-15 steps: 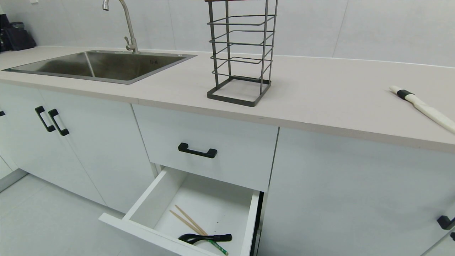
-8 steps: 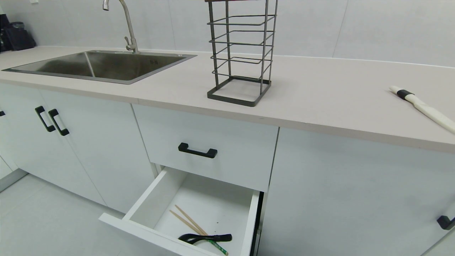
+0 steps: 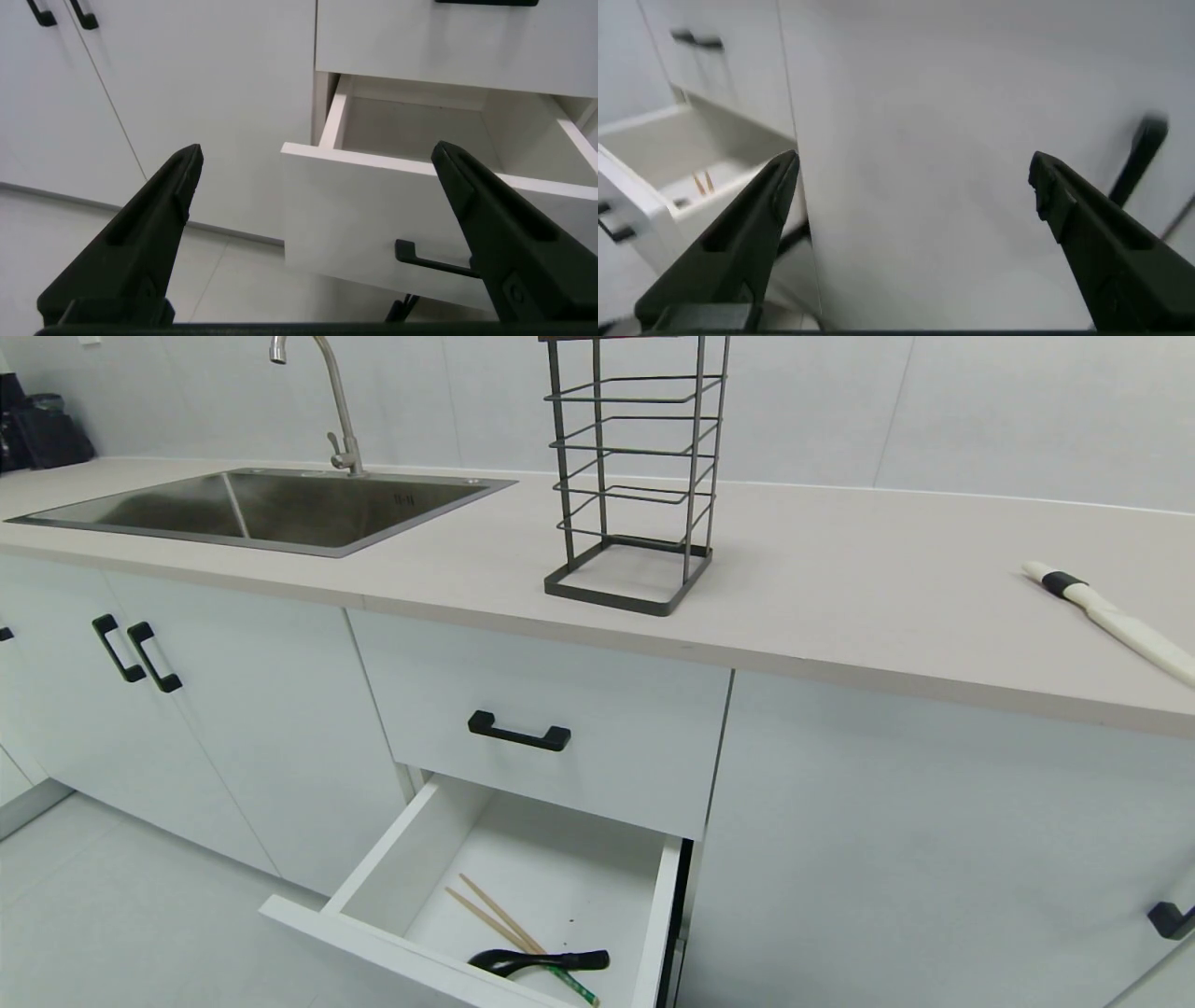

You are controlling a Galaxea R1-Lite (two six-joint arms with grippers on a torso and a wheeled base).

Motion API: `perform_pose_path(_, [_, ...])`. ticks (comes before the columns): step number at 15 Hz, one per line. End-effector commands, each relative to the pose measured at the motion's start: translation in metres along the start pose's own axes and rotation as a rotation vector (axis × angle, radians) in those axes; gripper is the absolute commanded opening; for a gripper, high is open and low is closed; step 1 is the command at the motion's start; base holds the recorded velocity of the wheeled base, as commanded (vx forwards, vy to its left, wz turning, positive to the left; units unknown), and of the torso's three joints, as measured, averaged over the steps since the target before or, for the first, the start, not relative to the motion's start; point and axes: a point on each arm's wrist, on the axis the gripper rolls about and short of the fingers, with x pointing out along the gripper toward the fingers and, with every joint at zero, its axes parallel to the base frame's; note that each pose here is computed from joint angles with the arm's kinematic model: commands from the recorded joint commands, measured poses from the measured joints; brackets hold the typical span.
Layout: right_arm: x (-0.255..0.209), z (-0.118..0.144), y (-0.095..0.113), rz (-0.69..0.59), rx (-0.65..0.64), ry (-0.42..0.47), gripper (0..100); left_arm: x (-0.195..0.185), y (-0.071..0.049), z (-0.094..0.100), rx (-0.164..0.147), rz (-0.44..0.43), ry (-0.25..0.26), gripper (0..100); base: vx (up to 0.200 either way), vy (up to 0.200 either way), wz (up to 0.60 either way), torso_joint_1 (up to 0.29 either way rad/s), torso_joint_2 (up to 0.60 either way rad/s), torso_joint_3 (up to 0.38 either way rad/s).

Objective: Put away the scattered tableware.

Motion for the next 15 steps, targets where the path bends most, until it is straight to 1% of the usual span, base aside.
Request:
perform_pose_path(1, [-0.004, -0.011, 0.001, -0.036, -0.007, 0.041, 100, 0.000, 0.000, 0.000, 0.002, -0.004, 0.000, 100, 0.000, 0.000, 0.00, 0.000, 0.00, 0.000])
perform_pose_path(2, [-0.004, -0.009, 0.000, -0.079, -0.007, 0.034, 100, 0.000, 0.000, 0.001, 0.013, -0.010, -0.004, 100, 0.000, 0.000, 0.00, 0.000, 0.00, 0.000])
perform_pose_path(3, [-0.004, -0.009, -0.001, -0.132, -0.009, 0.035, 100, 0.000, 0.000, 0.003, 0.020, -0.012, -0.031, 100, 0.000, 0.000, 0.00, 0.000, 0.00, 0.000])
perform_pose_path(4, [-0.004, -0.010, -0.002, -0.167, -0.015, 0.038, 100, -0.003, 0.000, 0.023, 0.018, -0.009, -0.179, 100, 0.000, 0.000, 0.00, 0.000, 0.00, 0.000])
perform_pose_path(5, [-0.004, -0.013, -0.004, -0.235, 0.000, 0.061, 100, -0.015, -0.001, 0.059, 0.034, -0.024, -0.381, 100, 0.000, 0.000, 0.00, 0.000, 0.00, 0.000])
perform_pose_path(6, [-0.005, -0.015, -0.004, -0.262, 0.044, 0.072, 100, -0.017, -0.003, 0.074, 0.043, -0.053, -0.380, 100, 0.000, 0.000, 0.00, 0.000, 0.00, 0.000])
perform_pose_path(7, [-0.005, -0.015, -0.004, -0.264, 0.060, 0.069, 100, -0.016, -0.003, 0.074, 0.034, -0.065, -0.352, 100, 0.000, 0.000, 0.00, 0.000, 0.00, 0.000])
perform_pose_path(8, [-0.005, -0.015, -0.004, -0.264, 0.062, 0.071, 100, -0.013, -0.002, 0.064, -0.004, -0.093, -0.249, 100, 0.000, 0.000, 0.00, 0.000, 0.00, 0.000])
perform_pose_path(9, [-0.005, -0.014, -0.004, -0.264, 0.062, 0.069, 100, -0.009, -0.003, 0.046, -0.024, -0.149, -0.120, 100, 0.000, 0.000, 0.00, 0.000, 0.00, 0.000])
perform_pose_path(10, [-0.005, -0.015, -0.004, -0.263, 0.062, 0.071, 100, -0.007, -0.004, 0.035, -0.040, -0.214, -0.016, 100, 0.000, 0.000, 0.00, 0.000, 0.00, 0.000])
perform_pose_path(11, [-0.005, -0.015, -0.004, -0.264, 0.062, 0.071, 100, -0.005, -0.005, 0.029, -0.058, -0.276, 0.072, 100, 0.000, 0.000, 0.00, 0.000, 0.00, 0.000])
perform_pose_path(12, [-0.005, -0.015, -0.004, -0.264, 0.062, 0.071, 100, -0.001, -0.006, 0.025, -0.074, -0.336, 0.144, 100, 0.000, 0.000, 0.00, 0.000, 0.00, 0.000])
perform_pose_path(13, [-0.005, -0.014, -0.004, -0.263, 0.062, 0.069, 100, 0.002, -0.007, 0.020, -0.089, -0.396, 0.189, 100, 0.000, 0.000, 0.00, 0.000, 0.00, 0.000])
perform_pose_path(15, [-0.005, -0.015, -0.004, -0.264, 0.062, 0.071, 100, 0.010, -0.008, 0.017, -0.121, -0.438, 0.281, 100, 0.000, 0.000, 0.00, 0.000, 0.00, 0.000])
